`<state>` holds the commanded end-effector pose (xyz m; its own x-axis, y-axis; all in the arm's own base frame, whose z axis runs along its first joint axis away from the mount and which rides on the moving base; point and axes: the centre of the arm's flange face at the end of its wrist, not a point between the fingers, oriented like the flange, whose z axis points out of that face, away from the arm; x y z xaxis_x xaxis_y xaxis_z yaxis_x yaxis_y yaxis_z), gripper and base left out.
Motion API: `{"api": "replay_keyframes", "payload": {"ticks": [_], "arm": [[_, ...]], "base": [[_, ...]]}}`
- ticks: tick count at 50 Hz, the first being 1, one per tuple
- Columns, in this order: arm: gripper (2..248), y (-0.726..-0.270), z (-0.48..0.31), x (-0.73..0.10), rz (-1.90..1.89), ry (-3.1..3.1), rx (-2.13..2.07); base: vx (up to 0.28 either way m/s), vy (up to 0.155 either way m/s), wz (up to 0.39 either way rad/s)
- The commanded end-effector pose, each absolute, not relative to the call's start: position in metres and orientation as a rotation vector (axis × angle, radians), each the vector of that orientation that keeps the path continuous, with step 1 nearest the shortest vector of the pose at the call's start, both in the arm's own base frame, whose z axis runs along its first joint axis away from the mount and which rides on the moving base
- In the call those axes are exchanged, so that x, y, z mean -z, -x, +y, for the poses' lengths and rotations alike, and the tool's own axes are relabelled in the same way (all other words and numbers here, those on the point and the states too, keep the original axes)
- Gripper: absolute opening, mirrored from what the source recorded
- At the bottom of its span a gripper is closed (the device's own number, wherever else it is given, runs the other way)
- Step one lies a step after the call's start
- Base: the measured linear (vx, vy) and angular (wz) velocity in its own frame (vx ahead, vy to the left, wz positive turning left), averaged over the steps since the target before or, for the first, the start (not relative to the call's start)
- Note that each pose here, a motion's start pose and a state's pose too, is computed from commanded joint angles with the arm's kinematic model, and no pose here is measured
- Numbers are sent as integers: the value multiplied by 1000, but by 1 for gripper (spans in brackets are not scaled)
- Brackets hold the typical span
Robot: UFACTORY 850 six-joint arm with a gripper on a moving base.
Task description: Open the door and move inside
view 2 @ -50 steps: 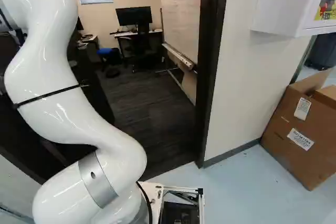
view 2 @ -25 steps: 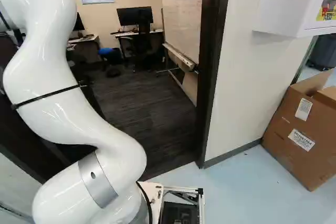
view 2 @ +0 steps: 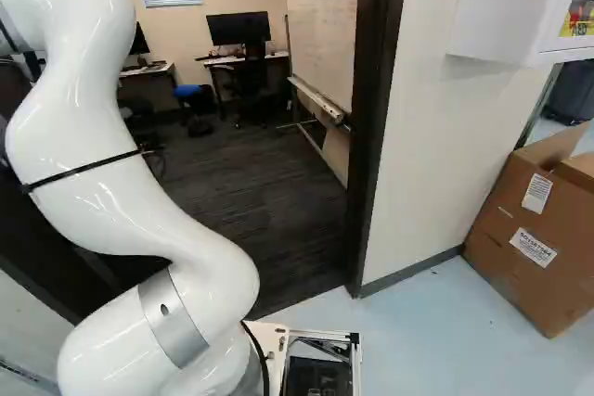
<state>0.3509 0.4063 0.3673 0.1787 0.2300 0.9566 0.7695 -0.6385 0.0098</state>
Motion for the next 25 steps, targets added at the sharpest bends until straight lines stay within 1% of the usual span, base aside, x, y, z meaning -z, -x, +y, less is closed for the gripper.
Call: {"api": "replay_keyframes", "payload": {"ticks": [25], "arm": [[247, -357, 386, -368, -910, 2009, 1486]], "base": [[0, 0, 0]]}}
